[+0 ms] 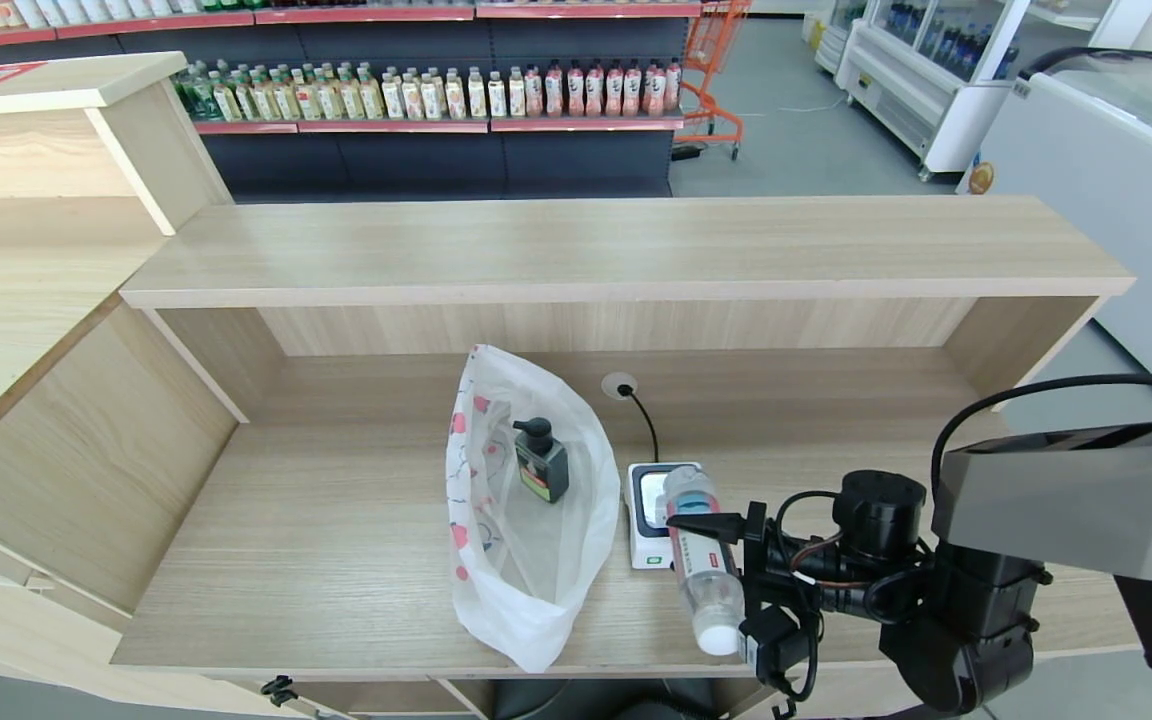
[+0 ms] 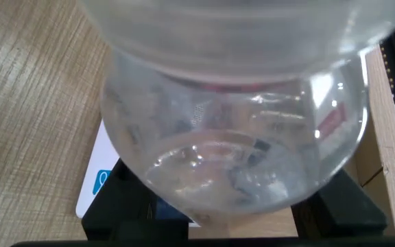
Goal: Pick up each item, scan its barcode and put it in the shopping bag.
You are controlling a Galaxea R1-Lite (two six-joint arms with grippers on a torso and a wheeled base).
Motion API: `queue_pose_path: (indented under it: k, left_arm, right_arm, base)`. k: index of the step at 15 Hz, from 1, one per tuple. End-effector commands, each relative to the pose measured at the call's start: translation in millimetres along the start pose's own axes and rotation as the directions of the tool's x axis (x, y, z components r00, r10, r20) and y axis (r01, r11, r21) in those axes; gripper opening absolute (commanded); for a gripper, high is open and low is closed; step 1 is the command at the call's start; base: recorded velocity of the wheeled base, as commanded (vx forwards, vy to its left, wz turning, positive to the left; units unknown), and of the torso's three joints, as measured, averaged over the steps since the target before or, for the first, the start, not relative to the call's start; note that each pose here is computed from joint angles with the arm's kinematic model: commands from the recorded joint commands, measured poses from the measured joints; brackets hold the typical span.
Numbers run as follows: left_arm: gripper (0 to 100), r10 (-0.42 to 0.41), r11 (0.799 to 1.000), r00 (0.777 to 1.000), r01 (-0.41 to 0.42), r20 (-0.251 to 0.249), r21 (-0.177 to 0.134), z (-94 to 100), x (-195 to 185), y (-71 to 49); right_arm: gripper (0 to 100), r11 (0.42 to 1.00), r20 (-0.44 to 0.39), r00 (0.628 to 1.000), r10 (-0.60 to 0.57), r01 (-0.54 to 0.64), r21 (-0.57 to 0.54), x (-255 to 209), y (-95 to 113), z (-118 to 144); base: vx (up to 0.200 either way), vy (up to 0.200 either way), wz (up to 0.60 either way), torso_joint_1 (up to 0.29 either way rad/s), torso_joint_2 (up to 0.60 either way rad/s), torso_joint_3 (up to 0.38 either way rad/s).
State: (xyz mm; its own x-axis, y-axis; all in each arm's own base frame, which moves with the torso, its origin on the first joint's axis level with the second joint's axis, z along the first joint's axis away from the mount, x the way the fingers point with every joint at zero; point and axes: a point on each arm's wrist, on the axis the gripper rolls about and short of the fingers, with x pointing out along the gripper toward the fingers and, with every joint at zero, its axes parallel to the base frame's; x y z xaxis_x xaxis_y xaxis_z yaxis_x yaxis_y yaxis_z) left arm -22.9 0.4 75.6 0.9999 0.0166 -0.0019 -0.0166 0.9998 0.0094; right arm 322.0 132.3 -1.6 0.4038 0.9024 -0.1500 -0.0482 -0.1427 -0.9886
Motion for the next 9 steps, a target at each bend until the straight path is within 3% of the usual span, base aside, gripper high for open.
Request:
queue_pose_path:
  k: [1,5,9]
  left_arm:
    - [100,0.000,1.000,1.000,0.000,0.000,0.000,0.0,0.0,0.0]
    - [100,0.000,1.000,1.000,0.000,0.000,0.000,0.0,0.0,0.0]
    - [100,0.000,1.000,1.000,0.000,0.000,-0.003,0.0,0.0,0.0]
  right_arm:
    - [0,1.000,-0.001,1.000,0.006,-0.006,0.007,0.5,2.6,-0.2]
    - [0,1.000,-0.001,1.000,0.005,-0.005,0.005,-0.4,1.1,0.4]
    - [0,0.999,-0.026,0.999,0.031,-0.031,-0.018,-34.2,-15.7,19.3]
  base:
    - [0.000,0.000,0.00,0.000,0.00,0.000]
    - [0.000,0.000,0.00,0.000,0.00,0.000]
    - [0.000,0.000,0.00,0.000,0.00,0.000]
